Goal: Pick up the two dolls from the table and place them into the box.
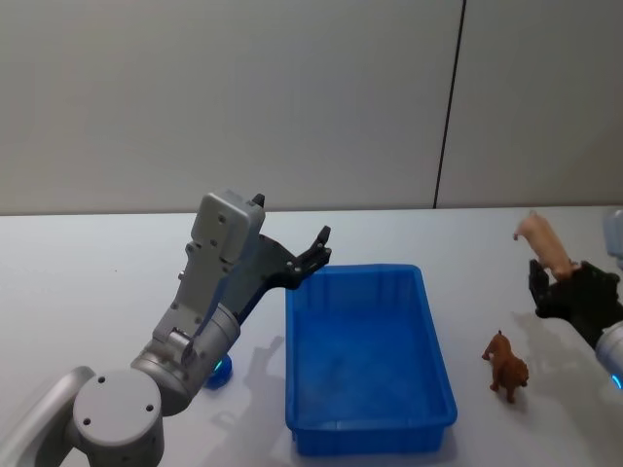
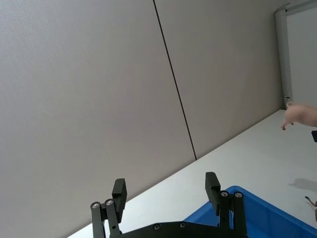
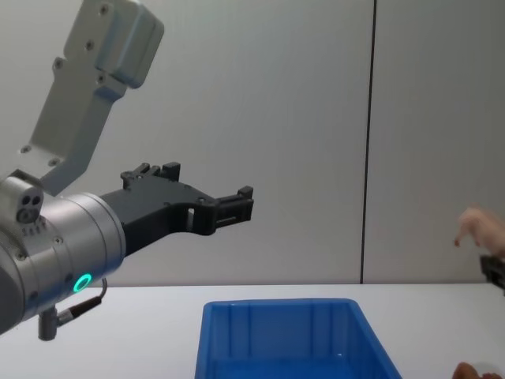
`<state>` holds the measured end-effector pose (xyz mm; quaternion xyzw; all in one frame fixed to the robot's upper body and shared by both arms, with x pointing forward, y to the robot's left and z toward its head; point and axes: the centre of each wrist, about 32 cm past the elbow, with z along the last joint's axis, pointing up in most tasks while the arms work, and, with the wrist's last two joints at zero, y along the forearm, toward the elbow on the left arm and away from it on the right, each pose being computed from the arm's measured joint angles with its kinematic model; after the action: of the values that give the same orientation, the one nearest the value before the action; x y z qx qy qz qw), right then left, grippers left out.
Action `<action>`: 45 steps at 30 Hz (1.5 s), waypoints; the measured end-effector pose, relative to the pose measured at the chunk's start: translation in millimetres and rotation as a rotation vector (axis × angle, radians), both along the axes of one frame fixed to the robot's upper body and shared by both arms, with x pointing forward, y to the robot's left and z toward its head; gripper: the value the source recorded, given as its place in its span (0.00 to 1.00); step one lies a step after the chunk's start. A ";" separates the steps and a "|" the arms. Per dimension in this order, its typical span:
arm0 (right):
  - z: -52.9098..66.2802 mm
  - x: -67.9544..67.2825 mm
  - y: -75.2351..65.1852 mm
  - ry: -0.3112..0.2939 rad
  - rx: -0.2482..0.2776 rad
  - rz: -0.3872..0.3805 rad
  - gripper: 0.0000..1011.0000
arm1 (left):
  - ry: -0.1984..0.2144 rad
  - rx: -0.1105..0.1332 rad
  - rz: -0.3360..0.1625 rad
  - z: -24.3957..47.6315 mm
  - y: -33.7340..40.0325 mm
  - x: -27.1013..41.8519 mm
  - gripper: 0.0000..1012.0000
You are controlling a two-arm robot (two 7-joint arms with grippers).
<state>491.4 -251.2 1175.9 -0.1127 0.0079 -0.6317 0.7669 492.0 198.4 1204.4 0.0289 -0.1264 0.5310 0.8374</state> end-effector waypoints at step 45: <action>46.4 18.1 68.5 0.197 0.092 0.498 0.35 | 0.000 0.000 0.000 0.0 0.0 0.0 0.99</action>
<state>509.5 -182.7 1222.3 -0.1371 0.0831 -0.4088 0.8984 492.0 198.4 1204.4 0.0289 -0.1264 0.5310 0.8374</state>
